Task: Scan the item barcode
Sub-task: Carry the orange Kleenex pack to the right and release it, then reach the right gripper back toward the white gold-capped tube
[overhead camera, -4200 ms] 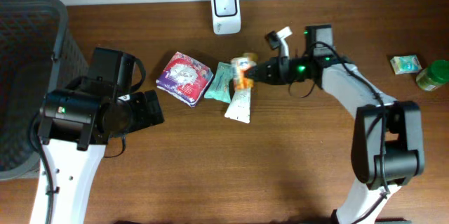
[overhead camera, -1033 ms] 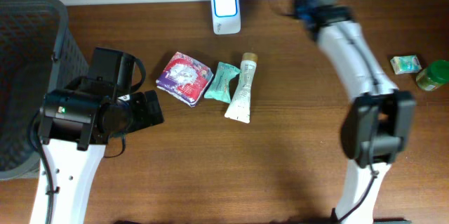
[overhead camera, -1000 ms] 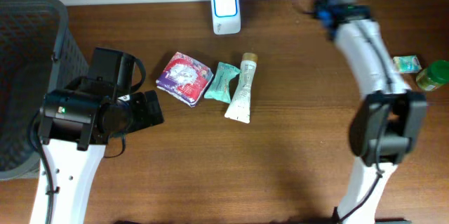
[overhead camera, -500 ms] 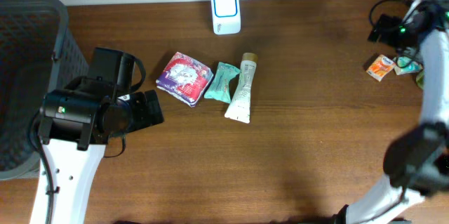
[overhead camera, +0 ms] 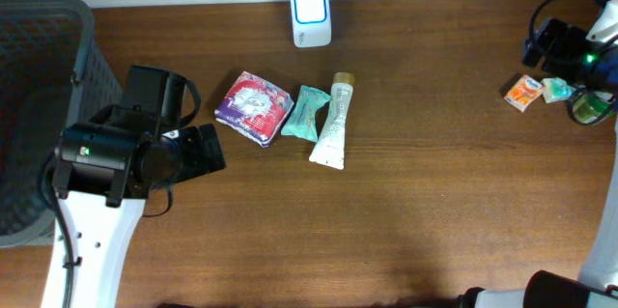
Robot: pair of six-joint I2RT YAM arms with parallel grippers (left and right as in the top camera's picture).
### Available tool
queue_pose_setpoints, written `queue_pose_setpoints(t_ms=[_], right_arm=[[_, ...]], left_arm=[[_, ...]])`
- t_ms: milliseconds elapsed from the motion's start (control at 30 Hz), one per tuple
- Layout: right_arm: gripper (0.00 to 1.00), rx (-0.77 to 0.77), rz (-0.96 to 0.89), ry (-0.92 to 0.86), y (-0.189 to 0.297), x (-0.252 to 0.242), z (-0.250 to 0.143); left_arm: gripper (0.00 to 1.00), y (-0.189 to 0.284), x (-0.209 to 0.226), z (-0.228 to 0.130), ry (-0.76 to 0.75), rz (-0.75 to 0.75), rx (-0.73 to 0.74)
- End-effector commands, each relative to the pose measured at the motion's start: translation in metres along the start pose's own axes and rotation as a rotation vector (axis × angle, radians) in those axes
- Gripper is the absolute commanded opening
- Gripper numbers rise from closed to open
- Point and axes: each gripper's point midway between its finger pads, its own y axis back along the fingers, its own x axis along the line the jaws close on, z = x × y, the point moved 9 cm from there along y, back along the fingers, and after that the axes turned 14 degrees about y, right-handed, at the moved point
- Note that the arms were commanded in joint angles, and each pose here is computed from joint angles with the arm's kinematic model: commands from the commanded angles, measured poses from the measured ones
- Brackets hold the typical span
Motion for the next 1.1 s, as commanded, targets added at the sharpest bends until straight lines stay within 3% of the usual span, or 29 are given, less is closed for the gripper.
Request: queue_pose_setpoints(t_ms=[0,267,367,633,767,900,1067], right_arm=[[0.99,-0.026,0.018,0.024,0.006,0.005,0.001],[0.99,-0.035,0.026,0.025,0.009,0.006,0.001],[0.99,-0.072,0.03,0.033,0.032,0.011,-0.003],[0.99,0.195,0.126,0.022,0.047,0.023,-0.058],[0.99,0.135,0.124,0.036,0.068,0.029,-0.086],[0.99,0.126,0.163,0.03,0.051,0.032,-0.127],[0.99,0.111,0.162,0.034,0.044,0.03,-0.121]], left_arm=[[0.99,0.002,0.0,0.0,0.007,-0.001,-0.011],[0.99,0.002,0.0,0.0,0.007,-0.001,-0.011],[0.99,0.002,0.0,0.0,0.008,-0.001,-0.011],[0.99,0.002,0.0,0.0,0.007,-0.001,-0.011],[0.99,0.002,0.0,0.0,0.008,-0.001,-0.011],[0.99,0.002,0.0,0.0,0.007,-0.001,-0.011],[0.99,0.002,0.0,0.0,0.007,-0.001,-0.011]])
